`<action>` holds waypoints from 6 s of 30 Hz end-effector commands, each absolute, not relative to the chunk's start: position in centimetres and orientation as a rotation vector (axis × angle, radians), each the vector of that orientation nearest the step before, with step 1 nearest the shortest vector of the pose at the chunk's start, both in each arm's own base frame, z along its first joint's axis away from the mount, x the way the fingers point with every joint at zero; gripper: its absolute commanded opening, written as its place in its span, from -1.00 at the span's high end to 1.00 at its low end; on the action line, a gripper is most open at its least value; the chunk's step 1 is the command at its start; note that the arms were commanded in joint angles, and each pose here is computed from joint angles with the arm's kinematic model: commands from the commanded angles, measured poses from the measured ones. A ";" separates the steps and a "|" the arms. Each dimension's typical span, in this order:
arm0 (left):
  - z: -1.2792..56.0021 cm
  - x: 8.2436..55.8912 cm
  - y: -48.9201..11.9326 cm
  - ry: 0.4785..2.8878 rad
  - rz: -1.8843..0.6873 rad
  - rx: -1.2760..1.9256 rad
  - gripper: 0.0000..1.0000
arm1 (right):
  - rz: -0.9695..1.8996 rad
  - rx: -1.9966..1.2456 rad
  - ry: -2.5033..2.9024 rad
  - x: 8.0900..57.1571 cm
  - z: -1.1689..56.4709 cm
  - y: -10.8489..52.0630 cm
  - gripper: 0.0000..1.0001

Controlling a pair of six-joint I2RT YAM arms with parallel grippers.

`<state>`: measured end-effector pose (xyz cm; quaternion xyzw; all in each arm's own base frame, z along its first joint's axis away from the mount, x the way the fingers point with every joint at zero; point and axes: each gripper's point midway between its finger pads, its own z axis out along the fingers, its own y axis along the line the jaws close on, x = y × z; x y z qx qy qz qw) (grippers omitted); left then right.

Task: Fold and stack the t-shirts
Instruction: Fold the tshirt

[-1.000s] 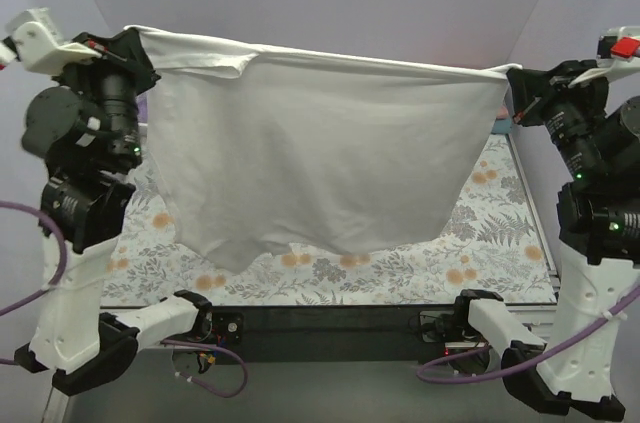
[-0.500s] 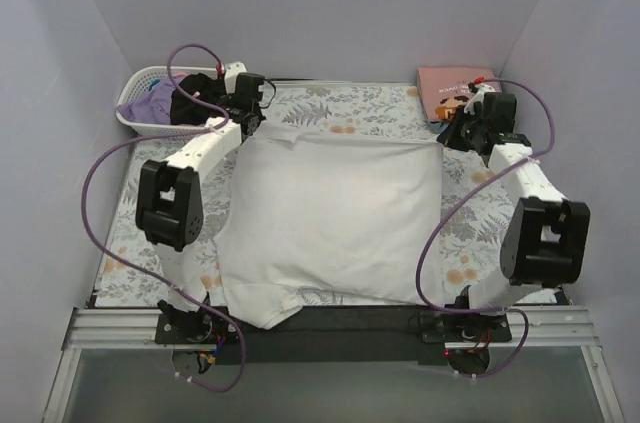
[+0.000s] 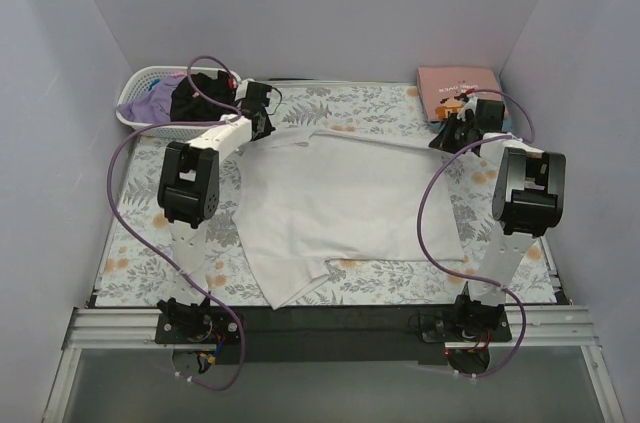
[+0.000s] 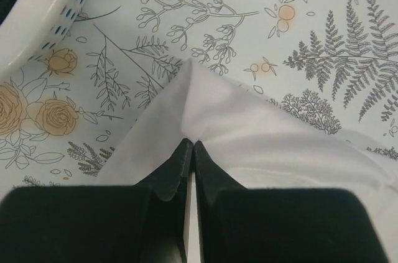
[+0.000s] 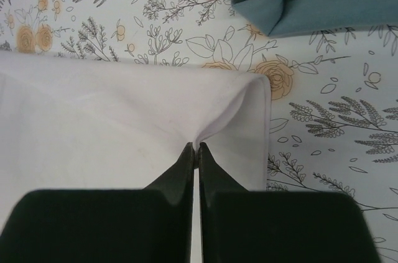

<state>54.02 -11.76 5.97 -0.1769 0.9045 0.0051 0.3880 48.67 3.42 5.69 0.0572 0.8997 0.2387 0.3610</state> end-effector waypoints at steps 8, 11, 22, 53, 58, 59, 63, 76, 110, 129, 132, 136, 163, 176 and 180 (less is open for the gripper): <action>12.2 52.6 -11.1 2.323 -0.078 -0.535 1.00 | 0.606 0.149 2.191 49.4 11.1 1.6 0.97; 12.3 51.4 -10.9 2.361 -0.064 -0.569 0.99 | 0.588 0.163 2.203 48.8 10.6 1.3 0.97; 14.5 49.1 -10.5 2.443 -0.112 -0.640 0.98 | 0.517 0.201 2.234 47.5 10.1 -0.1 0.97; 9.0 44.1 -10.9 2.630 -0.146 -0.689 0.97 | 0.532 0.338 2.442 44.7 3.1 -0.3 0.97; 11.1 44.4 -11.1 2.600 -0.176 -0.675 0.97 | 0.504 0.329 2.405 45.3 5.5 -0.7 0.97; 11.3 44.3 -11.1 2.600 -0.182 -0.676 0.97 | 0.497 0.327 2.396 45.4 6.0 -0.8 0.97; 11.5 43.8 -11.0 2.612 -0.175 -0.680 0.96 | 0.470 0.331 2.395 45.4 7.0 -1.1 0.97; 8.2 40.6 -11.9 2.693 -0.247 -0.753 0.96 | 0.473 0.371 2.504 43.2 3.8 -0.9 0.97; 8.4 37.7 -13.8 2.680 -0.429 -0.862 0.89 | 1.047 -0.195 2.277 38.6 11.6 23.5 0.08; 7.7 35.4 -13.9 2.608 -0.536 -0.732 -0.01 | 1.333 -0.260 2.260 37.0 6.9 35.6 0.10; 7.5 35.7 -14.1 2.592 -0.560 -0.687 -0.03 | 1.353 -0.265 2.261 37.0 6.6 36.2 0.12; 7.5 36.5 -14.3 2.558 -0.574 -0.629 -0.03 | 1.364 -0.252 2.263 37.2 6.3 36.7 0.14; 6.5 34.9 -16.3 2.578 -0.617 -0.424 0.18 | 1.362 -0.242 2.285 36.4 5.6 37.2 0.52; 7.9 34.8 -15.3 2.615 -0.524 -0.525 0.73 | 1.285 -0.240 2.305 36.3 7.2 35.3 0.97; 7.4 34.5 -15.4 2.668 -0.513 -0.550 0.73 | 1.241 -0.261 2.352 36.3 6.9 34.8 0.96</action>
